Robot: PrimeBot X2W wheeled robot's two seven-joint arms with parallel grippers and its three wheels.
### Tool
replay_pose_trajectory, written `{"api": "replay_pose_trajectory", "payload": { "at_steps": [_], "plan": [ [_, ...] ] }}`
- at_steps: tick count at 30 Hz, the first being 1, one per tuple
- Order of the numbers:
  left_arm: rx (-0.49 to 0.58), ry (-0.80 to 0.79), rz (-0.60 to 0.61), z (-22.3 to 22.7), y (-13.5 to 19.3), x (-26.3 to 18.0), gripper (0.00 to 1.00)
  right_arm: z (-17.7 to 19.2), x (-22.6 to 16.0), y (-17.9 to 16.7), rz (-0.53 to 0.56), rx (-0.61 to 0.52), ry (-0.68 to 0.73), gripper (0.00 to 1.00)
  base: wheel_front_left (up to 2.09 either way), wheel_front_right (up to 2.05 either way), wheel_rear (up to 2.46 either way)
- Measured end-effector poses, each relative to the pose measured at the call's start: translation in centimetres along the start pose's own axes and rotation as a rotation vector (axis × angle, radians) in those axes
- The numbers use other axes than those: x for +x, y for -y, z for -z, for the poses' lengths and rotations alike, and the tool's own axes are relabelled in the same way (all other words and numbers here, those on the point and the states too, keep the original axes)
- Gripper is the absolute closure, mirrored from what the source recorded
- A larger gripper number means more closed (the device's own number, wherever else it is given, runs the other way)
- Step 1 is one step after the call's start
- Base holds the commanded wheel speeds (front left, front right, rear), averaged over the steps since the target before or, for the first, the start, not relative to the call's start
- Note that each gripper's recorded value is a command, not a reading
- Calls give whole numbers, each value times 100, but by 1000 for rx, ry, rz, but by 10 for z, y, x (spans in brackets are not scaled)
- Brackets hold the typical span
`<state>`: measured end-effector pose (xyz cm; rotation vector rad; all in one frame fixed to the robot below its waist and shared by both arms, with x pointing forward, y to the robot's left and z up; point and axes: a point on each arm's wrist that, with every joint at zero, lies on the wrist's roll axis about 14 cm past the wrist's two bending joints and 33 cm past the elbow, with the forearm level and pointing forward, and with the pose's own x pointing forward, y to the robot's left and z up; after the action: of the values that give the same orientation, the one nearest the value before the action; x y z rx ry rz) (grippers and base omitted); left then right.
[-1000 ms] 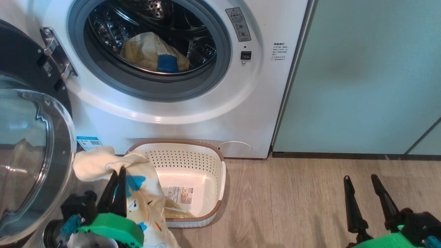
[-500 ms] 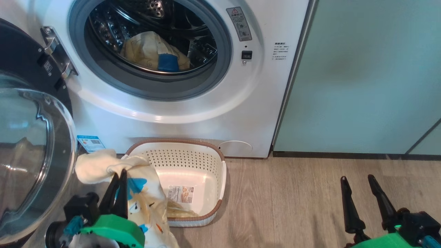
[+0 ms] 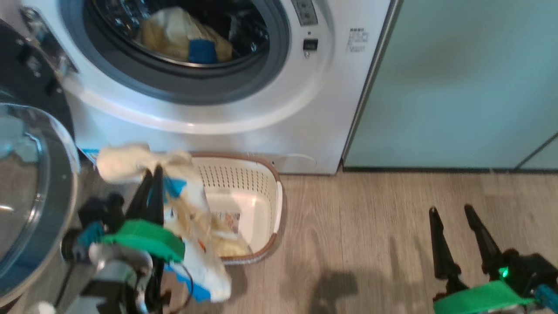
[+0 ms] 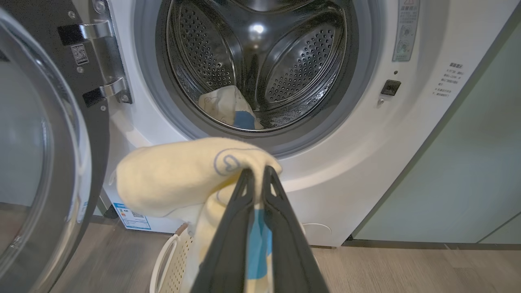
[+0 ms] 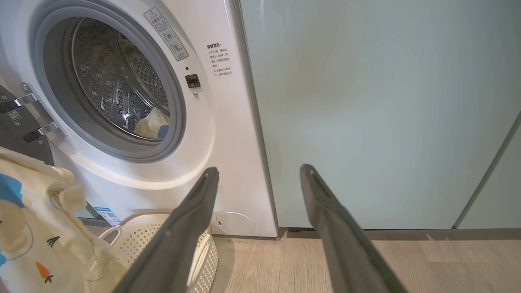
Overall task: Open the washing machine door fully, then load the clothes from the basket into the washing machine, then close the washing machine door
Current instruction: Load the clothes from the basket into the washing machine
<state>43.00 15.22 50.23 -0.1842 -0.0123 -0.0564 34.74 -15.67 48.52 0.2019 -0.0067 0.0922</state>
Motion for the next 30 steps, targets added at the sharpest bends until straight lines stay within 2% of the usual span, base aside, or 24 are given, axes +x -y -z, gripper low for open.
{"api": "replay_pose_trajectory", "payload": {
  "at_steps": [10, 19, 30],
  "plan": [
    [-19, -30, 24, 22, 2, 81, 100, 18, 31, 14, 27, 3, -48, 0, 0, 0, 0],
    [17, -78, 47, 45, -3, 151, 100, 30, 53, 33, 71, 19, -65, 0, 0, 0, 0],
    [48, -221, 112, 76, 6, 228, 100, 49, 52, 57, 149, 47, -119, 0, 0, 0, 0]
  ]
}}
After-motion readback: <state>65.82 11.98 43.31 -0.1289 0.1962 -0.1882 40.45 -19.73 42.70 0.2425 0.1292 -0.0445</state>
